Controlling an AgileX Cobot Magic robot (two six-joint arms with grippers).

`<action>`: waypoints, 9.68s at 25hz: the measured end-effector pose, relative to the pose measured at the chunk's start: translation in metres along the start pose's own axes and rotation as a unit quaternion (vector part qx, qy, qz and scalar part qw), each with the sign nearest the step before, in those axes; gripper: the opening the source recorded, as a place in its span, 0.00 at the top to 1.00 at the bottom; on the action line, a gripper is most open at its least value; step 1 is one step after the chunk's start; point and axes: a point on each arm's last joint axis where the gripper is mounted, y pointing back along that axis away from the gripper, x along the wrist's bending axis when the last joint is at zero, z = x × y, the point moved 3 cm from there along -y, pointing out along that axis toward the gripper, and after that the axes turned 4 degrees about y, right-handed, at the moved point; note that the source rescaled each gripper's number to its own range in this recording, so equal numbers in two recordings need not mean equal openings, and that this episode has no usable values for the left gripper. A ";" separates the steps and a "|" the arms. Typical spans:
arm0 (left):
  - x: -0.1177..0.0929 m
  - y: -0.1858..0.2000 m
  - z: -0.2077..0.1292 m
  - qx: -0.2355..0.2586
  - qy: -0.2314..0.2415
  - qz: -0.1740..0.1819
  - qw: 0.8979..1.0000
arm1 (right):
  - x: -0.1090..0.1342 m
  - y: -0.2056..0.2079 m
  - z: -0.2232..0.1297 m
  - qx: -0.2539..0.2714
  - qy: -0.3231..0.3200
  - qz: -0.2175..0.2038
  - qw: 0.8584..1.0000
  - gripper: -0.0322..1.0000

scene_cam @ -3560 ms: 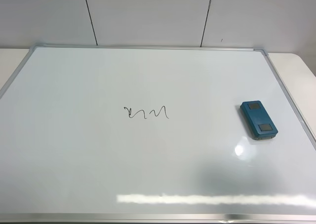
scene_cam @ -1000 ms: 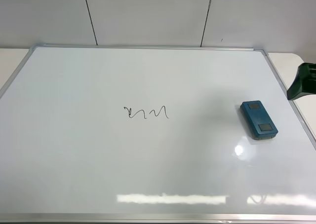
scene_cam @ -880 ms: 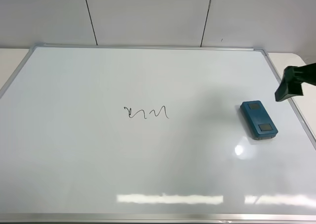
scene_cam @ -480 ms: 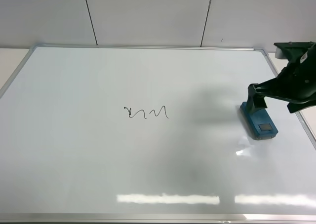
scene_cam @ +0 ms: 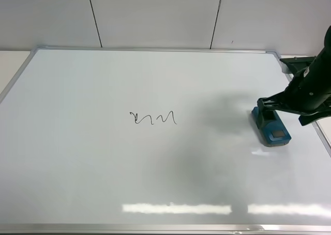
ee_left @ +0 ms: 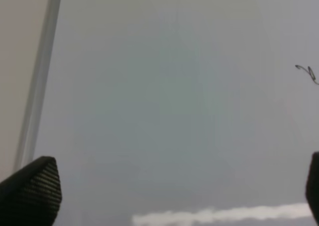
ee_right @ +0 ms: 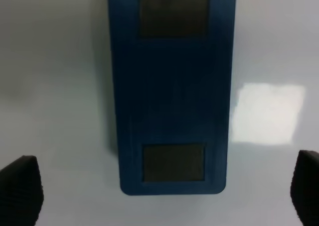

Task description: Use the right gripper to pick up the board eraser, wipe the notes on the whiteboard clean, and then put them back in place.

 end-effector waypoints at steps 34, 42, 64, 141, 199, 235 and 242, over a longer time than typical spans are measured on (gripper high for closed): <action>0.000 0.000 0.000 0.000 0.000 0.000 1.000 | -0.002 -0.039 0.019 0.028 -0.014 -0.002 0.999 0.90; 0.000 0.000 0.000 0.000 0.000 0.000 1.000 | -0.003 -0.038 0.016 0.041 -0.037 -0.006 0.998 0.93; 0.000 0.000 0.000 0.000 0.000 0.000 1.000 | 0.104 0.014 0.073 -0.015 0.125 0.008 0.992 0.93; 0.000 0.000 0.000 0.000 0.000 0.000 1.000 | 0.237 -0.051 0.177 0.011 0.252 0.033 0.967 0.93; 0.000 0.000 0.000 0.000 0.000 0.000 1.000 | 0.047 -0.016 0.006 0.007 -0.094 -0.003 0.996 0.93; 0.000 0.000 0.000 0.000 0.000 0.000 1.000 | 0.009 0.057 0.013 -0.129 -0.120 -0.012 0.984 0.01; 0.000 0.000 0.000 0.000 0.000 0.000 1.000 | -0.040 0.142 -0.025 -0.239 -0.180 -0.051 0.953 0.01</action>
